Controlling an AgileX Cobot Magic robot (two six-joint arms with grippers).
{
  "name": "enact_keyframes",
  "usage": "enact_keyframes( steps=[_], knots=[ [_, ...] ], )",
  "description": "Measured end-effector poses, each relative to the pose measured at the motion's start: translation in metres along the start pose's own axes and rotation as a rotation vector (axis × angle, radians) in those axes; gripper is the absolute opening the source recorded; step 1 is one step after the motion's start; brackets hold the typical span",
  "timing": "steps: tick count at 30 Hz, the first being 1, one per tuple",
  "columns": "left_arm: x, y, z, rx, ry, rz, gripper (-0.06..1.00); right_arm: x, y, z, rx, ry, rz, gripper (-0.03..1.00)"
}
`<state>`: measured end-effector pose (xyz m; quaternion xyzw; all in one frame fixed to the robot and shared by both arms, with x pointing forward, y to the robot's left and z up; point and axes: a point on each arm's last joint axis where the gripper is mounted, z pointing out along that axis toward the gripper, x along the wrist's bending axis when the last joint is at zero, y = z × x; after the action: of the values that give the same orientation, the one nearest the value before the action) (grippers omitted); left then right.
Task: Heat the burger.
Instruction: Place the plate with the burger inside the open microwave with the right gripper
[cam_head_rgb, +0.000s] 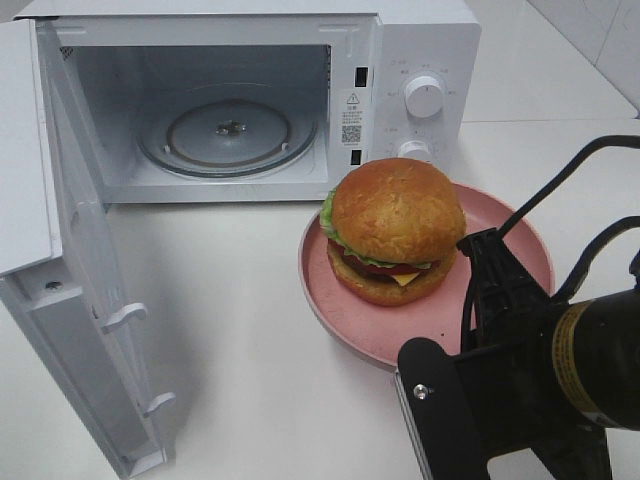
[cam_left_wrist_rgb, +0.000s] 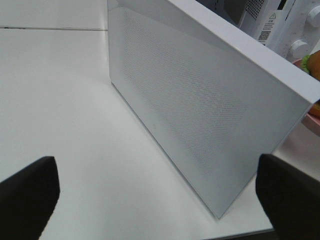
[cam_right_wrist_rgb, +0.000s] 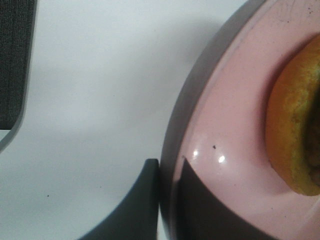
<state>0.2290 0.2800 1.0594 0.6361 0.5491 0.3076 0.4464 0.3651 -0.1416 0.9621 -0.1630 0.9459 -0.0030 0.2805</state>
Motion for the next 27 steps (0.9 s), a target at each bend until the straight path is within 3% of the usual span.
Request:
enact_keyframes(
  steps=[16,27],
  knots=[
    [0.000,0.000,0.000,0.000,0.000,0.000,0.99,-0.006,0.005,0.002,-0.097,-0.045,-0.228,0.03],
    [0.000,0.000,0.000,0.000,0.000,0.000,0.99,-0.018,-0.016,0.012,-0.100,-0.034,-0.270,0.03]
  ],
)
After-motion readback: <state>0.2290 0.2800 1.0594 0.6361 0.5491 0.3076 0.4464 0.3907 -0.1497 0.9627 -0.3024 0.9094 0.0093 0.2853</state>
